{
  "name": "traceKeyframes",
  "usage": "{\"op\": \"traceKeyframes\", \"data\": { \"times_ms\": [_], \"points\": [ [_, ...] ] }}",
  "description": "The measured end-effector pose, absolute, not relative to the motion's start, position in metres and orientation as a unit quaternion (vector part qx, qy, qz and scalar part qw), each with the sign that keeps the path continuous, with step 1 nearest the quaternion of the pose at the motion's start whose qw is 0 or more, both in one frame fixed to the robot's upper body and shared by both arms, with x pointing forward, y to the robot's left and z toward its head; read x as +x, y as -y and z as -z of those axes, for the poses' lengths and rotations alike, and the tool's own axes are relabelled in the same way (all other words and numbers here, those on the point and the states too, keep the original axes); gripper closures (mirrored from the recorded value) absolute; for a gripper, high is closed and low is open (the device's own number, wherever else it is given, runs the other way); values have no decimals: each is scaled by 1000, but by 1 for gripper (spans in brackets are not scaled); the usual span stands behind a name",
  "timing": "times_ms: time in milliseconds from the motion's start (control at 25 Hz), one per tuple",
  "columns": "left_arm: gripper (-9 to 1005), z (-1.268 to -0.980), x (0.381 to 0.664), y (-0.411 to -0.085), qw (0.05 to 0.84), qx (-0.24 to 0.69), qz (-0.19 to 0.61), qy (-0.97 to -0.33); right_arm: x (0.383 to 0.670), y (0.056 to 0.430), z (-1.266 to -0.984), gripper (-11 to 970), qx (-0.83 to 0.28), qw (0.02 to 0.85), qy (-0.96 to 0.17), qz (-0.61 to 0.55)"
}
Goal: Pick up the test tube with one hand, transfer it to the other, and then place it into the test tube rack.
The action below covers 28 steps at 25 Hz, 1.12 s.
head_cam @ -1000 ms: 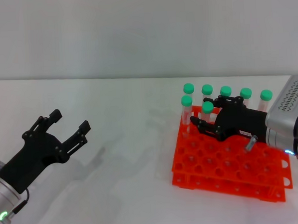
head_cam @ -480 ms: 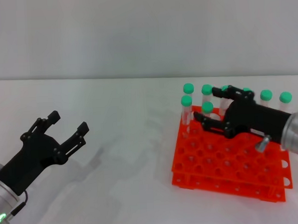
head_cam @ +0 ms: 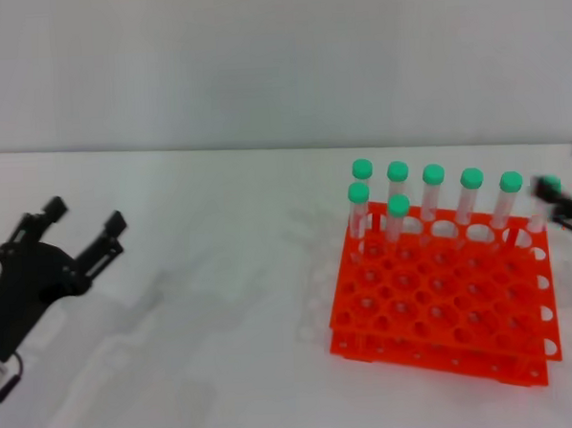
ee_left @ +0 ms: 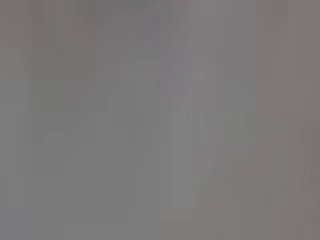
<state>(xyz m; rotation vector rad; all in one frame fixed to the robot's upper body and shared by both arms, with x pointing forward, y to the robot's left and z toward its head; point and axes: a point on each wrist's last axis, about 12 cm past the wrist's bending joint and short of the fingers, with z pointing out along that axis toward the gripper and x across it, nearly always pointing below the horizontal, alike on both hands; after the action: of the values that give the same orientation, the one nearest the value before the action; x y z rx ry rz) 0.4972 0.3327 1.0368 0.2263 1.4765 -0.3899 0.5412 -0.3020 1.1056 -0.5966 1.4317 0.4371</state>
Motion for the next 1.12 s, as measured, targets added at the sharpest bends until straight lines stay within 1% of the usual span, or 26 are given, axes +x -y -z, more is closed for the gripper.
{"op": "traceKeyframes", "data": {
  "times_ms": [280, 520, 880, 1120],
  "points": [
    [120, -1041, 496, -347, 744, 48, 138, -652, 496, 367, -1083, 205, -170, 735, -634, -169],
    [120, -1043, 498, -351, 759, 17, 121, -640, 466, 387, -1068, 205, -102, 786, -599, -111],
    [120, -1045, 506, -340, 774, -4, 117, -622, 454, 392, -1062, 205, -62, 813, -577, -47],
    [120, -1044, 514, -334, 769, -15, 122, -627, 457, 397, -1059, 205, -42, 812, -581, -13]
  ]
}}
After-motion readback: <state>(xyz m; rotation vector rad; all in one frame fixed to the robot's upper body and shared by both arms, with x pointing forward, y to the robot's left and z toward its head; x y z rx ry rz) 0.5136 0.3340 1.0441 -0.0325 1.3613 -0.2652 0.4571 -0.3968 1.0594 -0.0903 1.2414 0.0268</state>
